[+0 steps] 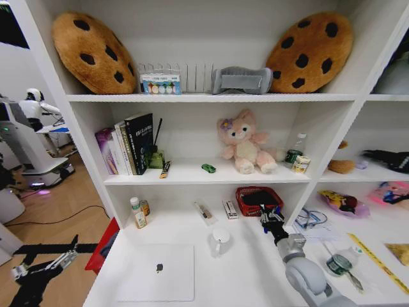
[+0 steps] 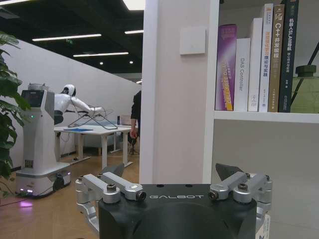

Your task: Organize the objects on the table.

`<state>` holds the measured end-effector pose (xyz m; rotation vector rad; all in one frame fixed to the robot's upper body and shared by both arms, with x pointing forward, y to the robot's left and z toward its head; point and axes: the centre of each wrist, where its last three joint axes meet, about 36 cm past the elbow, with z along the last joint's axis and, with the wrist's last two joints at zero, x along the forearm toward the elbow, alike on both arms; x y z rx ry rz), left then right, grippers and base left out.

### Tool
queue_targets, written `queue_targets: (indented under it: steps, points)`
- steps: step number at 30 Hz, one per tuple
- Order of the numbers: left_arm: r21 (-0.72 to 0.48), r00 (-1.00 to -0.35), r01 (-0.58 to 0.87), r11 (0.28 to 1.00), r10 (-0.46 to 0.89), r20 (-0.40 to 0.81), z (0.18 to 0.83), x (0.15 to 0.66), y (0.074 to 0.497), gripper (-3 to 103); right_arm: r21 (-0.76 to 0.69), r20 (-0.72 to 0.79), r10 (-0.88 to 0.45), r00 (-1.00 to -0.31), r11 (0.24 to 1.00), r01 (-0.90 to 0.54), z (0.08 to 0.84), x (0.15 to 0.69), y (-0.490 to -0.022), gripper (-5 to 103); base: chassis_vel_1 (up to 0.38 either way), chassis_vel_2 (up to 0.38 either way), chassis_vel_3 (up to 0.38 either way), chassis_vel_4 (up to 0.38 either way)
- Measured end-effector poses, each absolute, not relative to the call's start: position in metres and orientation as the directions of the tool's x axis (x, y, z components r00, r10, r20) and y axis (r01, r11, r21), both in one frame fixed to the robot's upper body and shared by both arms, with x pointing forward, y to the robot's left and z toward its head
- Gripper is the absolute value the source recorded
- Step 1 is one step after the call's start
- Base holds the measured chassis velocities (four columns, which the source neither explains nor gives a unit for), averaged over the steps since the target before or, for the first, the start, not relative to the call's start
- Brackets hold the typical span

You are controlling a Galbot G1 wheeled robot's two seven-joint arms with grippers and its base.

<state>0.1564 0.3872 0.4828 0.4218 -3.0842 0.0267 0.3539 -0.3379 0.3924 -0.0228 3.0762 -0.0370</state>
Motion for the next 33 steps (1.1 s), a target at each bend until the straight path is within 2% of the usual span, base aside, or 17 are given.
queue_targets:
  steps: [8, 18, 30, 32, 33]
  points:
    - [-0.013, -0.963, -0.269, 0.963, -0.268, 0.031, 0.483, 0.156, 0.387, 100, -0.028, -0.150, 0.064, -0.987, 0.997, 0.069, 0.395, 0.368, -0.369, 12, 0.000, 0.000, 0.000, 0.000]
    - [-0.013, -0.963, -0.269, 0.963, -0.268, 0.031, 0.483, 0.156, 0.387, 100, -0.042, -0.144, 0.106, -0.984, 0.993, 0.114, 0.376, 0.400, -0.401, 12, 0.000, 0.000, 0.000, 0.000]
    - [-0.013, -0.963, -0.269, 0.963, -0.268, 0.031, 0.483, 0.156, 0.387, 100, -0.062, -0.134, 0.117, -0.984, 0.990, 0.127, 0.359, 0.433, -0.409, 12, 0.000, 0.000, 0.000, 0.000]
    - [-0.013, -0.963, -0.269, 0.963, -0.268, 0.031, 0.483, 0.156, 0.387, 100, -0.060, -0.130, 0.113, -0.985, 0.991, 0.121, 0.357, 0.432, -0.407, 8, 0.000, 0.000, 0.000, 0.000]
    - [-0.013, -0.963, -0.269, 0.963, -0.268, 0.031, 0.483, 0.156, 0.387, 100, -0.057, -0.125, 0.105, -0.987, 0.992, 0.113, 0.355, 0.430, -0.405, 13, 0.000, 0.000, 0.000, 0.000]
